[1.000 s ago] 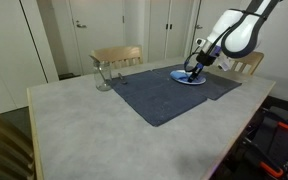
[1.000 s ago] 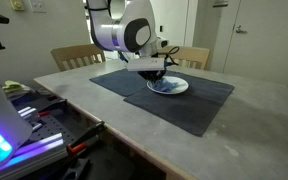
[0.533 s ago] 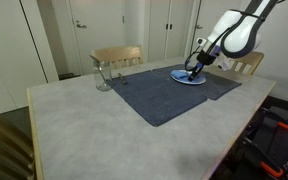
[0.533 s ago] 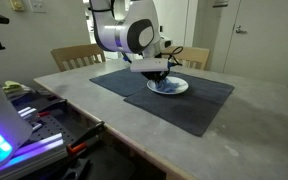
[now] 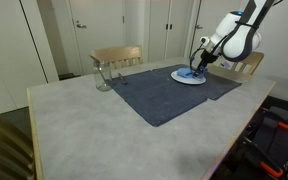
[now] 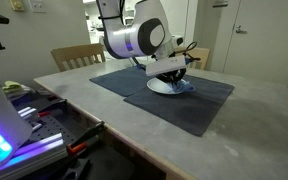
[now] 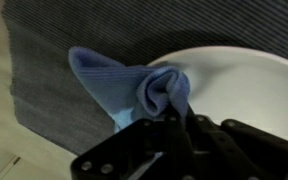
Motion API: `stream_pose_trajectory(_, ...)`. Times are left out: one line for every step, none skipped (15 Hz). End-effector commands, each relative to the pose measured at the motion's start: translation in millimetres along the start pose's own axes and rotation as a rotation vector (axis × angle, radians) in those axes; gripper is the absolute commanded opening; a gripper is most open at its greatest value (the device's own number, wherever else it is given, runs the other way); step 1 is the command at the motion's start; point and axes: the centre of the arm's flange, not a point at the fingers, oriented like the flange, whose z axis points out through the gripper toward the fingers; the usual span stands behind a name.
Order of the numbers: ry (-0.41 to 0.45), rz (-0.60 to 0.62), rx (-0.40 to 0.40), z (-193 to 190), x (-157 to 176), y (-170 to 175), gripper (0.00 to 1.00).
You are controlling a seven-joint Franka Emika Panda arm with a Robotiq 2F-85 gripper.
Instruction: Wipe the white plate with the blue towel
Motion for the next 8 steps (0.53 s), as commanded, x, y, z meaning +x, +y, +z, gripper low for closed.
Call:
stream_pose_trajectory(0.002,-0.032,-0.054,20.0,-5.7,-8.3,0.02)
stream_pose_trajectory(0.000,-0.023,-0.028,20.1,-5.7,-11.5,0.02)
stream_pose_trajectory(-0.006,-0.018,0.001,20.5,-4.7,-16.1,0.02)
stream_pose_trajectory(-0.006,-0.011,0.031,18.8,-2.4,-18.4,0.02)
stream_pose_trajectory(-0.006,-0.003,0.057,18.7,-0.3,-20.6,0.02)
stream_pose_trajectory(-0.002,0.004,0.087,17.1,2.7,-23.4,0.02)
stream_pose_trajectory(0.004,0.010,0.114,16.1,5.4,-25.7,0.02)
stream_pose_trajectory(0.012,0.016,0.144,14.6,8.1,-28.5,0.02)
